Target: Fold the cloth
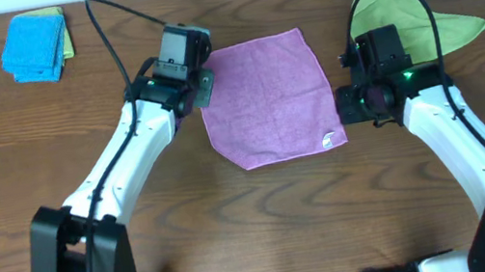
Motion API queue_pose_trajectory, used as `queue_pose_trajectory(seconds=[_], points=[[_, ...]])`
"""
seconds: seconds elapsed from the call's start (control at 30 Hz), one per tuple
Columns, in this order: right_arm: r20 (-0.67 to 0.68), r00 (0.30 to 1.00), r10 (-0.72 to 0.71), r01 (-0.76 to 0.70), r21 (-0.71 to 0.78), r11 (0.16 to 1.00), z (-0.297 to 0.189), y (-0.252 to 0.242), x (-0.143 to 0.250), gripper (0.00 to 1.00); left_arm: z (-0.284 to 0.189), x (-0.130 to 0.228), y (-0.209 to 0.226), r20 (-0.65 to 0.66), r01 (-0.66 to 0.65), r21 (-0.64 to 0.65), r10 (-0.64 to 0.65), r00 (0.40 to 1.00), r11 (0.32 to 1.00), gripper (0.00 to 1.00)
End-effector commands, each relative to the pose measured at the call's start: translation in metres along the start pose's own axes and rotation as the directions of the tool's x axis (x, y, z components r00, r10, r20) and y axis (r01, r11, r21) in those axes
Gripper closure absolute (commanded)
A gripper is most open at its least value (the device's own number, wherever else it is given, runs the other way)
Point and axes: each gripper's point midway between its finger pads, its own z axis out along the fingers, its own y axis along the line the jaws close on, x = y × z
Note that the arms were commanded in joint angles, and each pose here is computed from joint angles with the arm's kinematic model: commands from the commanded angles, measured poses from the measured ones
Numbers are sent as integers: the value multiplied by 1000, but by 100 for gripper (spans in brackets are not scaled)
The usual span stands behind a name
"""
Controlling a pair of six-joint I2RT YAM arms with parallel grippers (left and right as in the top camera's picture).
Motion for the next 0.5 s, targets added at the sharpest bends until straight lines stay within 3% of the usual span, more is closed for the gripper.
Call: queue_pose_trajectory(seconds=[0.0,0.07,0.13,0.23,0.47], points=[[4,1000,-7,7,0,1000,-2,-4,0,35,-3,14,8,-68,134,71,-129,989,988,94],[0,1000,-4,4,2,1000,-2,-6,0,32,-2,23,7,-126,243,184,-223,967,952,94],[-6,1000,-30,30,-36,999,-2,-3,1,31,-4,25,19,-158,358,305,-324,933,883,80],[-3,999,-46,46,-75,996,-3,0,1,31,-3,29,28,-178,415,374,-375,910,829,63],[2,998,-59,59,-96,994,-3,3,0,29,5,50,0,-267,457,516,-371,890,725,19]])
